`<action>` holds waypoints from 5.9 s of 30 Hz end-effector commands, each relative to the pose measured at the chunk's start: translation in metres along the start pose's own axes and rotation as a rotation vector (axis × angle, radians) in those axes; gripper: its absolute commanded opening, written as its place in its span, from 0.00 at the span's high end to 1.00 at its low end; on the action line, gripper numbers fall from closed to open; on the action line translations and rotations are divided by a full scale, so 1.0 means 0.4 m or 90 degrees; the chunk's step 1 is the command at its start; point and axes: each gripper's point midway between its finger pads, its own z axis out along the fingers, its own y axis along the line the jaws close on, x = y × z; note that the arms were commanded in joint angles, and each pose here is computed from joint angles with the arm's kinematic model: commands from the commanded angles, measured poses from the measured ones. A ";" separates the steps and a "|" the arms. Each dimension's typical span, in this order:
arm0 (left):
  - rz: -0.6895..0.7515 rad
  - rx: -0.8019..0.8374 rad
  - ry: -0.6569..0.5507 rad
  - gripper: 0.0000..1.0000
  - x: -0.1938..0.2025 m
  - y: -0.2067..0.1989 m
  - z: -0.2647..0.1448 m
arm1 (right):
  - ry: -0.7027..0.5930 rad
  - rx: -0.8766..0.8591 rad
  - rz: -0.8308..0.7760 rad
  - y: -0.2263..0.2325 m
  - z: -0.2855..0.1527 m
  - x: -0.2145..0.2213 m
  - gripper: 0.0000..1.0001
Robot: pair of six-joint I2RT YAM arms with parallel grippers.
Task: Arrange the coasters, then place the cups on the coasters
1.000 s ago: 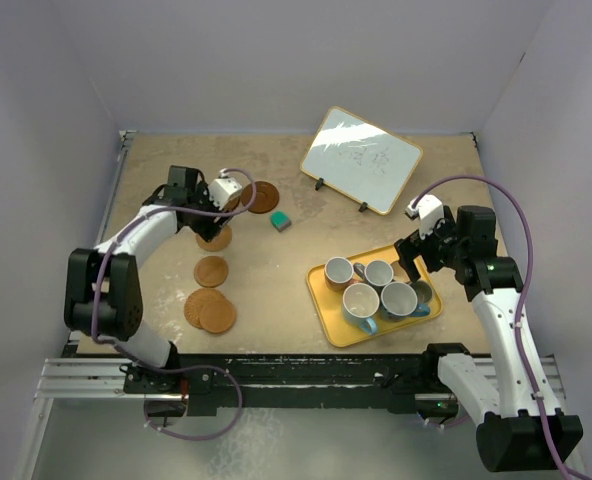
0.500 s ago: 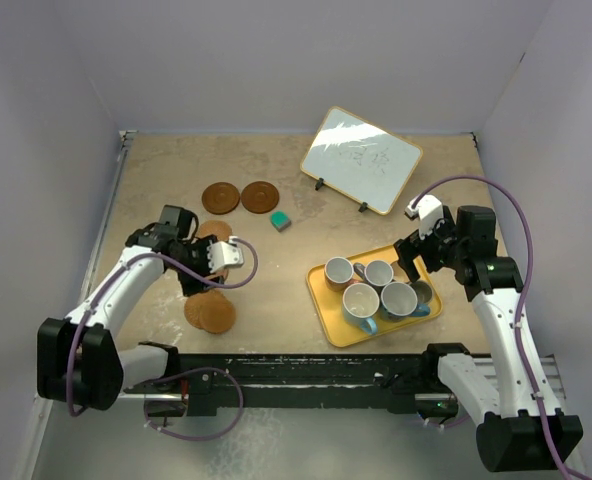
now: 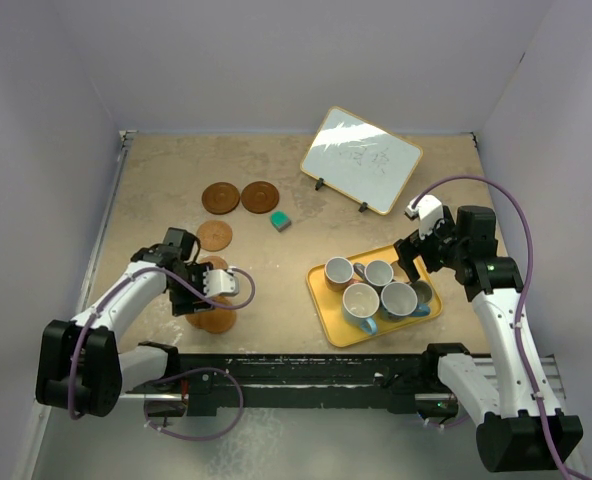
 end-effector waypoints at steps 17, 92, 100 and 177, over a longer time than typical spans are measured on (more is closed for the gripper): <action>0.064 -0.005 -0.029 0.41 -0.089 -0.009 0.061 | -0.011 0.001 -0.018 -0.001 -0.005 -0.012 0.00; -0.135 -0.228 -0.026 0.45 -0.323 0.531 0.190 | 0.011 -0.007 -0.016 -0.001 0.010 0.005 0.00; -0.142 -0.243 -0.034 0.45 -0.333 0.544 0.159 | 0.012 -0.007 -0.015 -0.002 0.011 0.007 0.00; -0.406 -0.044 -0.227 0.34 -0.519 0.436 0.115 | 0.024 -0.006 -0.013 -0.005 0.016 0.015 0.00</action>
